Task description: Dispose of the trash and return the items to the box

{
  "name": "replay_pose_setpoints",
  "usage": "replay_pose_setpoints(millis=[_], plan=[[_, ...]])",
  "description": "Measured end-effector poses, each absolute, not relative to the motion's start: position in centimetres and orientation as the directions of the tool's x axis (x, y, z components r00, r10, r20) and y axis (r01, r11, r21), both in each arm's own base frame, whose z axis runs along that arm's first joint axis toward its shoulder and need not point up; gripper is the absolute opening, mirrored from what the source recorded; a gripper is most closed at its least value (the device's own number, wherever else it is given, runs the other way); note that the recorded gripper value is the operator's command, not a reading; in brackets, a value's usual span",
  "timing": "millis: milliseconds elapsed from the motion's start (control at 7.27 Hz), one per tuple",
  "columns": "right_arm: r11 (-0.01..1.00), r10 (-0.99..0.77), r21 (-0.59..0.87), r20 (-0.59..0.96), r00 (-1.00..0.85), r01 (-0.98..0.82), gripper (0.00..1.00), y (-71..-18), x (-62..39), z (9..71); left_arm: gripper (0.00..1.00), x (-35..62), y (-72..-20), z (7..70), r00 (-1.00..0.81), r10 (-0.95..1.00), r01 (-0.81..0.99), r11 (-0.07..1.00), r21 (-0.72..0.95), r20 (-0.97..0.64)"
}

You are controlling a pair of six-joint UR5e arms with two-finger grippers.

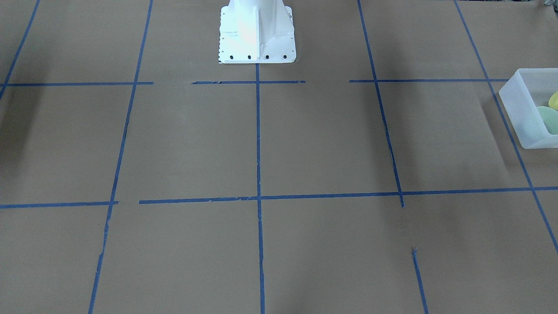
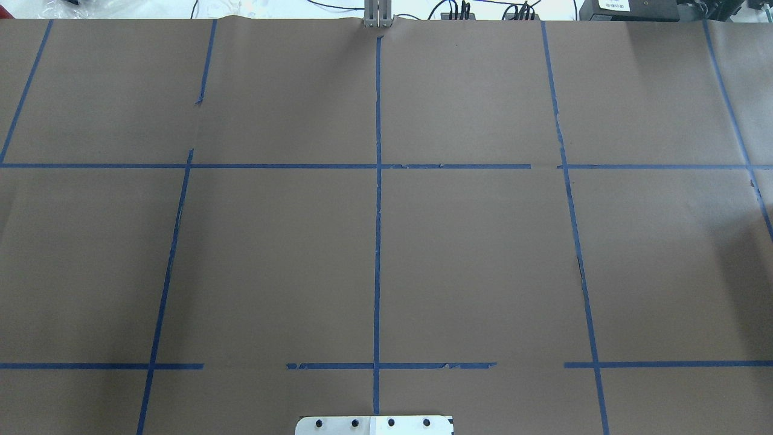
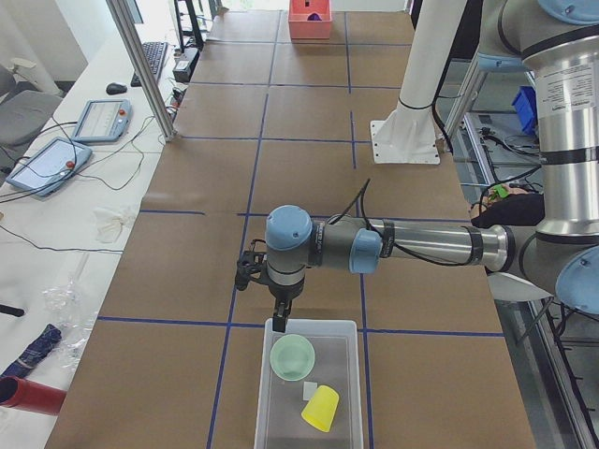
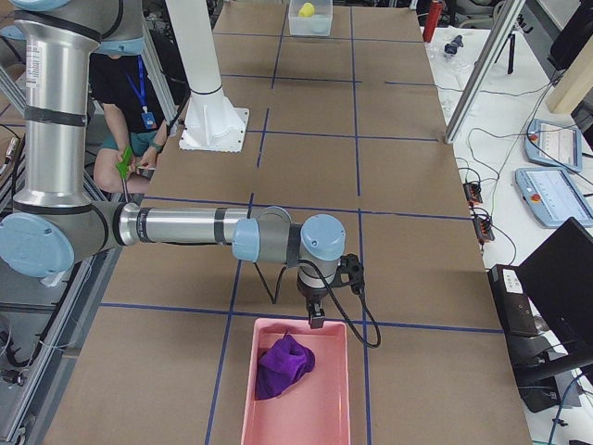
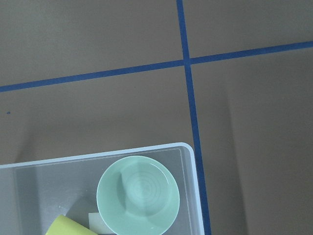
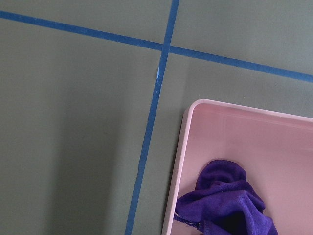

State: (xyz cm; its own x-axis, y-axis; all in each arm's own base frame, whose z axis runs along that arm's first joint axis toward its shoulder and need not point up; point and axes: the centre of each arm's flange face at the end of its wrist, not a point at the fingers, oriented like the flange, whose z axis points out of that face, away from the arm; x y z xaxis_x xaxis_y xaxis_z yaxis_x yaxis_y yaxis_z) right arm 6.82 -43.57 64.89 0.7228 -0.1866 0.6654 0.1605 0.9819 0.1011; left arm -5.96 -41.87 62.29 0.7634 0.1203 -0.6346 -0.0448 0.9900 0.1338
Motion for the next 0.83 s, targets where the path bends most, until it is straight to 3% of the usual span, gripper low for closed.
replay_pose_setpoints(millis=[825], plan=[[0.982, -0.187, 0.102, 0.667, 0.721, 0.16, 1.0, -43.58, 6.77, 64.86, 1.0, -6.27, -41.71, 62.03, 0.741, 0.114, -0.031, 0.99, 0.136, -0.662]])
